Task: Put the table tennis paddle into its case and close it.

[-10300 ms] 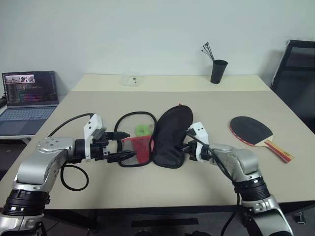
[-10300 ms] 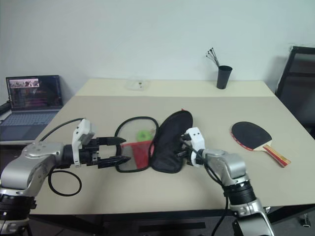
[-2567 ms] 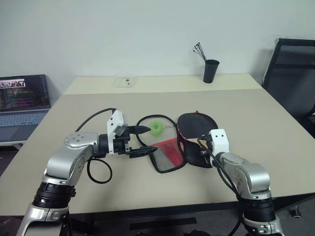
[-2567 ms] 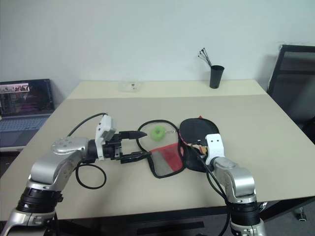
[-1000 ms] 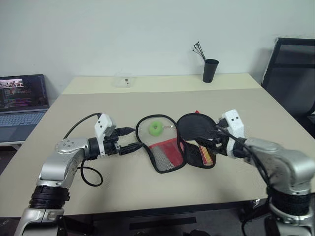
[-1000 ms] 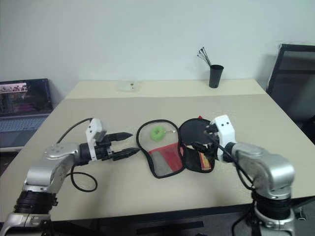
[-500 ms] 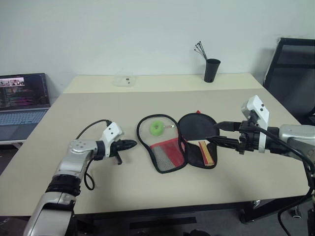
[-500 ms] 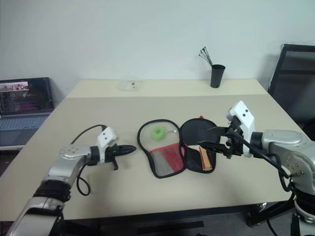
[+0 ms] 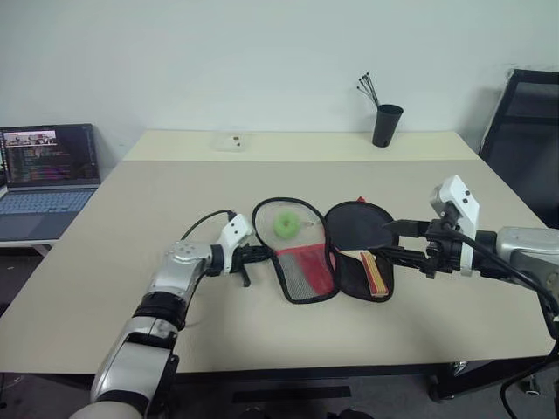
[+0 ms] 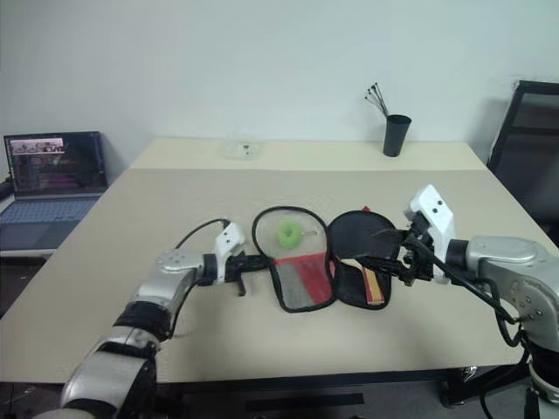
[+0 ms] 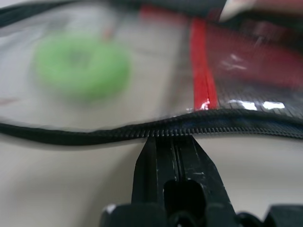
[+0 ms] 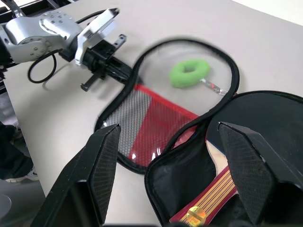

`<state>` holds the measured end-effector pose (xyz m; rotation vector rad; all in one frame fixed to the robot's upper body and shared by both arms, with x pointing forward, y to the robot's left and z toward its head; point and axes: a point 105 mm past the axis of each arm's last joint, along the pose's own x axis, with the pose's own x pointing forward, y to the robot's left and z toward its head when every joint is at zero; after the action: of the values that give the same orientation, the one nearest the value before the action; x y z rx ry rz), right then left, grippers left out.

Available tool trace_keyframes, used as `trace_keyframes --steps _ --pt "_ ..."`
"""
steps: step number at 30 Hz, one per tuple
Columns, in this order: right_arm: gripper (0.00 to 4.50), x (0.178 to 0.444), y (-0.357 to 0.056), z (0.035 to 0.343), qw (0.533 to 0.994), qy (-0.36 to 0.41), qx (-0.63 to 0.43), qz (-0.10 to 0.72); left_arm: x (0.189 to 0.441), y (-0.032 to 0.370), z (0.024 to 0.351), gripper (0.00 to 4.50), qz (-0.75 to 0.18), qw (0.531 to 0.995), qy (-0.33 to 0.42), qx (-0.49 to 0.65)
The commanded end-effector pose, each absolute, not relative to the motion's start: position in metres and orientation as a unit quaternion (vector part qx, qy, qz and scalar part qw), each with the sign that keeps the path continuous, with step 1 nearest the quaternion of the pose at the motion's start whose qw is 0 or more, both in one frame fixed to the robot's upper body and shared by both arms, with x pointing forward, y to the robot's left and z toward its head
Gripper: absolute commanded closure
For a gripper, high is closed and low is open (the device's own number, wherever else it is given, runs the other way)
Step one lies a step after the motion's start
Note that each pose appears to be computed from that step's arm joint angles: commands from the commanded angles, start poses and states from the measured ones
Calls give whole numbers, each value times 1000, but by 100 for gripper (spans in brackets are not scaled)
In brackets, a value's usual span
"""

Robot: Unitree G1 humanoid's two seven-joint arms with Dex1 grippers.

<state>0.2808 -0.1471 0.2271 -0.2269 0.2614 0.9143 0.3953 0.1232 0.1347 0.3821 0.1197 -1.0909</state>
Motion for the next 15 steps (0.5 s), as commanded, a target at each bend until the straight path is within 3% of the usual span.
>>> trace_keyframes --steps 1,6,15 --pt "89 279 -160 241 893 102 -122 422 396 89 193 447 -547 813 -32 198" --pt "89 280 -177 239 900 118 -127 401 392 45 210 447 -592 777 -58 205" --pt "89 282 -196 232 911 141 -123 366 396 -15 176 447 -616 761 -19 203"
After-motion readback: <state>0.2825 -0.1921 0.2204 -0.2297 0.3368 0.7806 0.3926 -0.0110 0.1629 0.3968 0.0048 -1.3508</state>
